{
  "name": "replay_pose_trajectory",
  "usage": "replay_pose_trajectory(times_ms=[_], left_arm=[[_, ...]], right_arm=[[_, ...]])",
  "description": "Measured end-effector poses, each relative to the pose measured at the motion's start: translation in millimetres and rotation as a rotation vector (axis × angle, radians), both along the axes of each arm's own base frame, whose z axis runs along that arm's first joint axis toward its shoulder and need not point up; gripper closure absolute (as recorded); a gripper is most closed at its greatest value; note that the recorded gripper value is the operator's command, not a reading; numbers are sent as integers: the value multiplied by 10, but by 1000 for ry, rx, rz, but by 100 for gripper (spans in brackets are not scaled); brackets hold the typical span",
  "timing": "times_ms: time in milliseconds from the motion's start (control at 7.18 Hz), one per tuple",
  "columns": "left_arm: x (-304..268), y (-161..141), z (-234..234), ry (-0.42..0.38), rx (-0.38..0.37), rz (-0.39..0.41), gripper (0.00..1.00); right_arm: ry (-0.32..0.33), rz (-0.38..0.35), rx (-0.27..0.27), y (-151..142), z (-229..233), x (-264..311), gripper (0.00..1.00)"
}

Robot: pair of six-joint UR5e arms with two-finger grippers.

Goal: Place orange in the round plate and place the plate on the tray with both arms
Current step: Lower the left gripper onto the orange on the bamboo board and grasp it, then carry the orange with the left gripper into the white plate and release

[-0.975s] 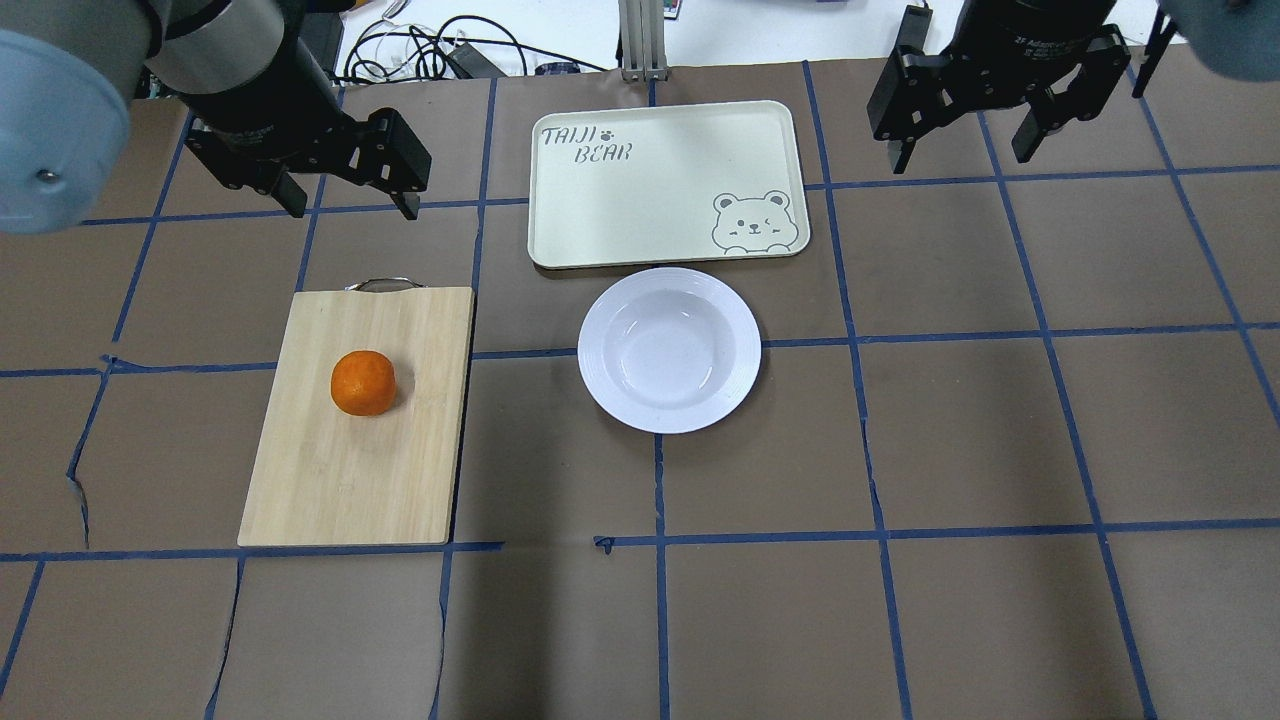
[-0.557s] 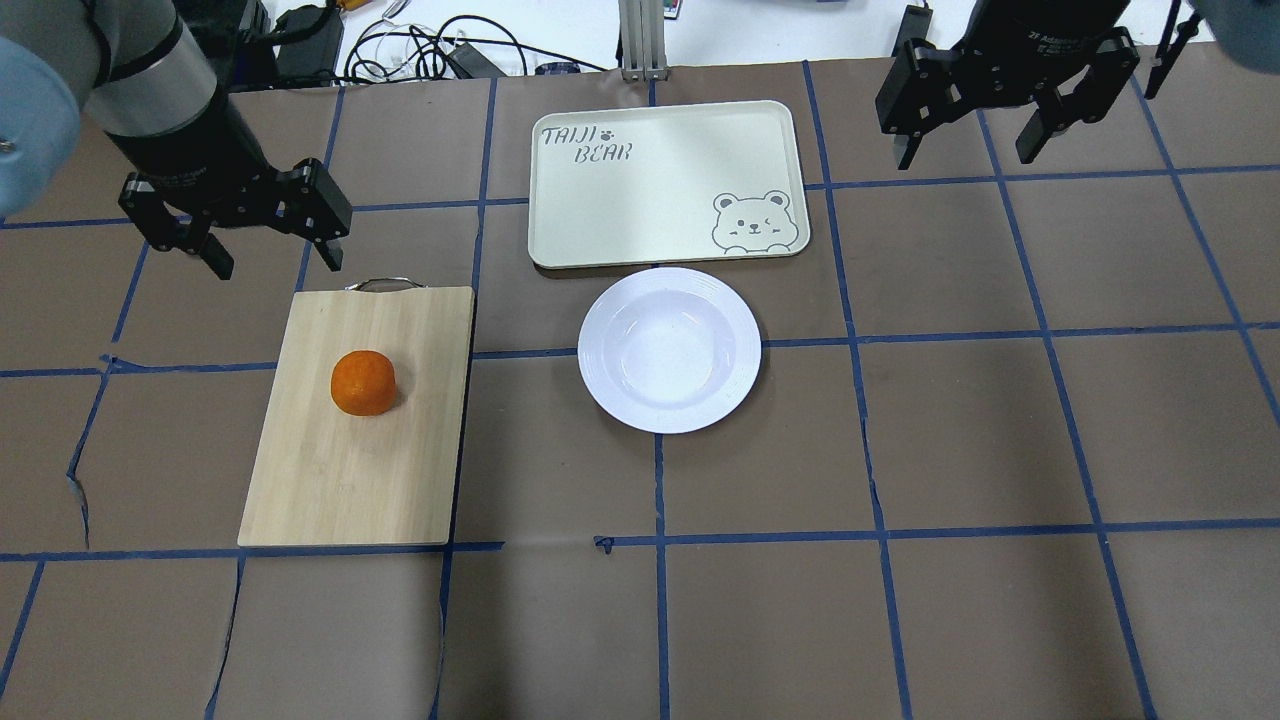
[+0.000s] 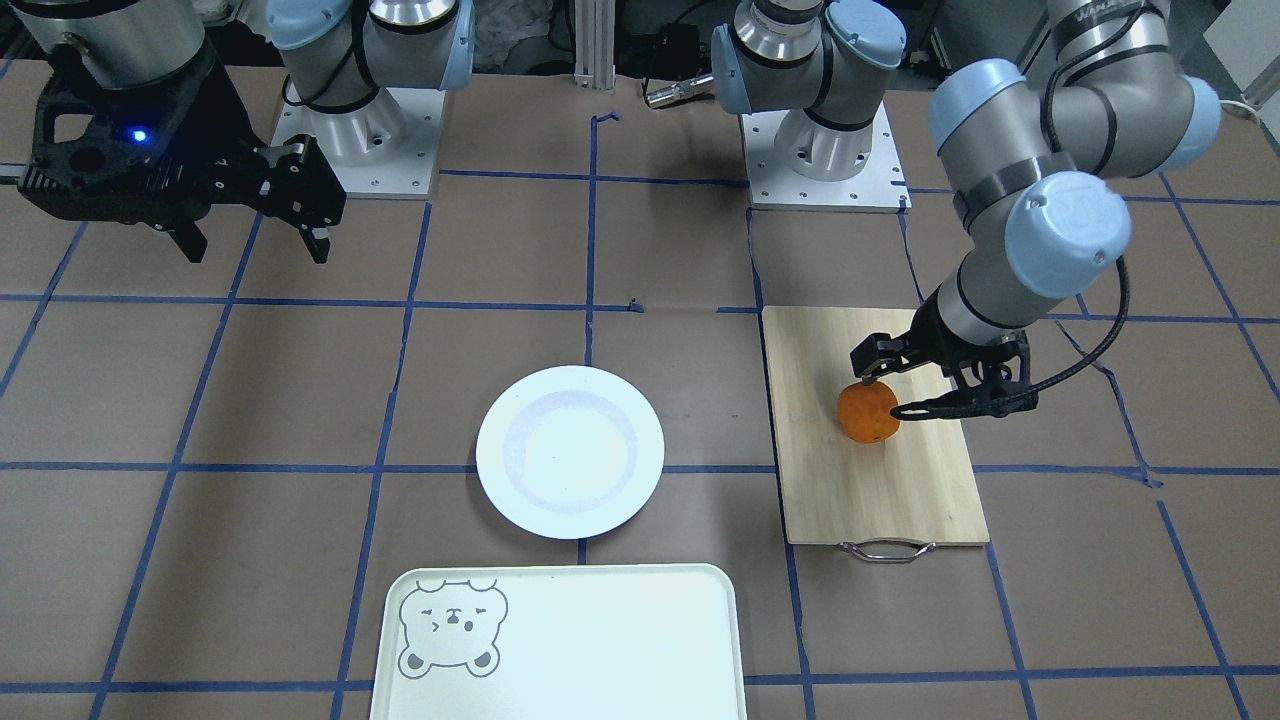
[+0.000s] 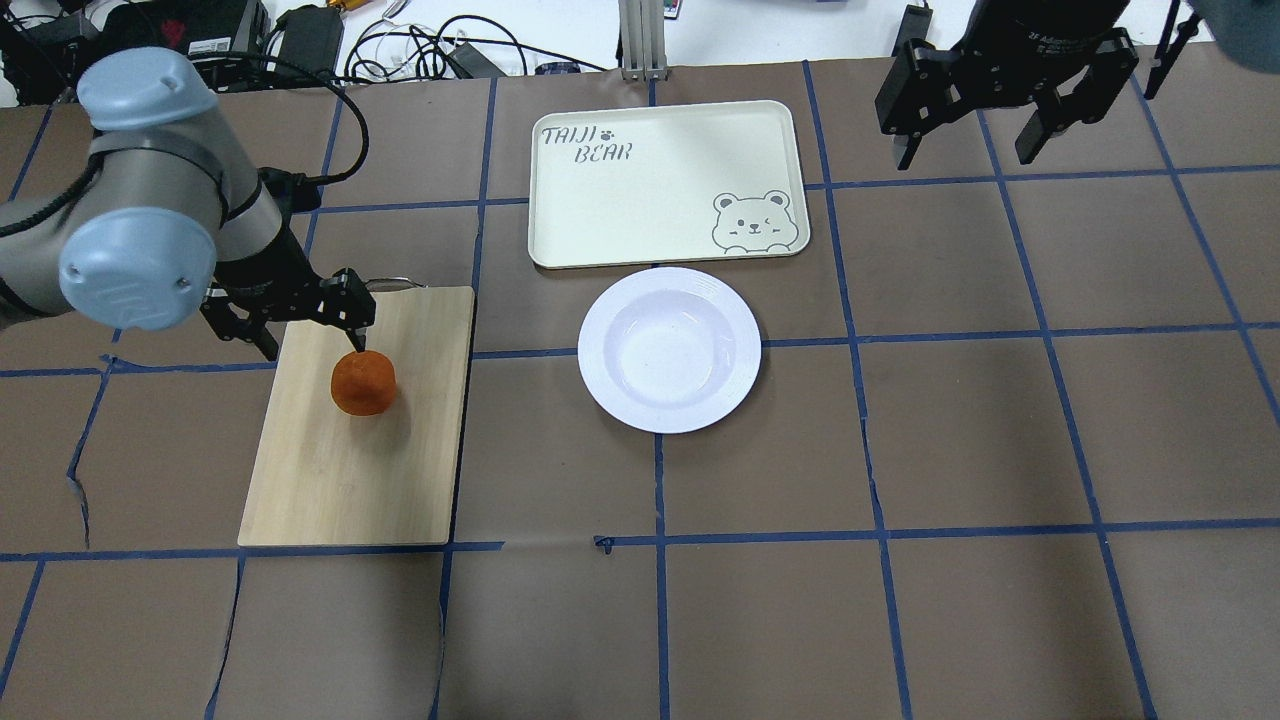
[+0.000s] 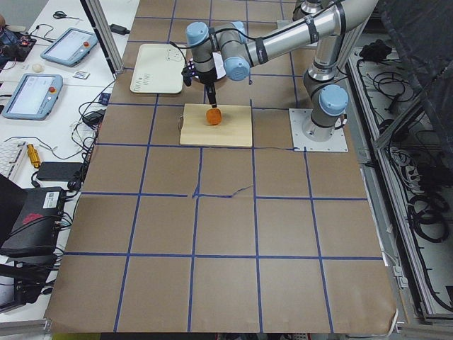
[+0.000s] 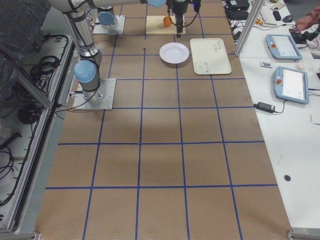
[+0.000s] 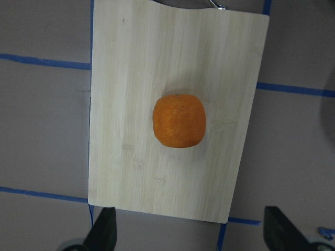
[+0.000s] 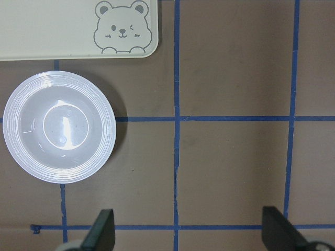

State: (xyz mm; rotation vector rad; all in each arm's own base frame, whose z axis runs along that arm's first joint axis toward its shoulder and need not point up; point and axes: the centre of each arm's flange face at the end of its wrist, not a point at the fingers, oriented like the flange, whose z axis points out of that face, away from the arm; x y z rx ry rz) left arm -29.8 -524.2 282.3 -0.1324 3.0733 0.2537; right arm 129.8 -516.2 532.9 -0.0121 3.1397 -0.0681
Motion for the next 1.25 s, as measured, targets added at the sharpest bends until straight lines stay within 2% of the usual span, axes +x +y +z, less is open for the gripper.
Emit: replay_pose_trajectory(times_ms=[139, 279, 418, 557, 697, 1115, 1254], left_arm=[[5, -10, -262, 3, -8, -22, 5], [7, -30, -456, 8, -13, -32, 15], [7, -46, -585, 12, -11, -38, 45], [7, -55, -662, 15, -5, -44, 71], [5, -62, -691, 18, -3, -51, 84], [-112, -124, -516, 71, -39, -41, 85], [-275, -173, -389, 107, -51, -2, 85]], right_arm=[[0, 0, -1, 1, 2, 0, 0], [1, 1, -1, 2, 3, 3, 0], [1, 1, -1, 3, 3, 6, 0], [1, 2, -1, 6, 5, 9, 0], [1, 2, -1, 9, 7, 12, 0], [2, 3, -3, 16, 16, 13, 0], [2, 2, -3, 16, 18, 10, 0]])
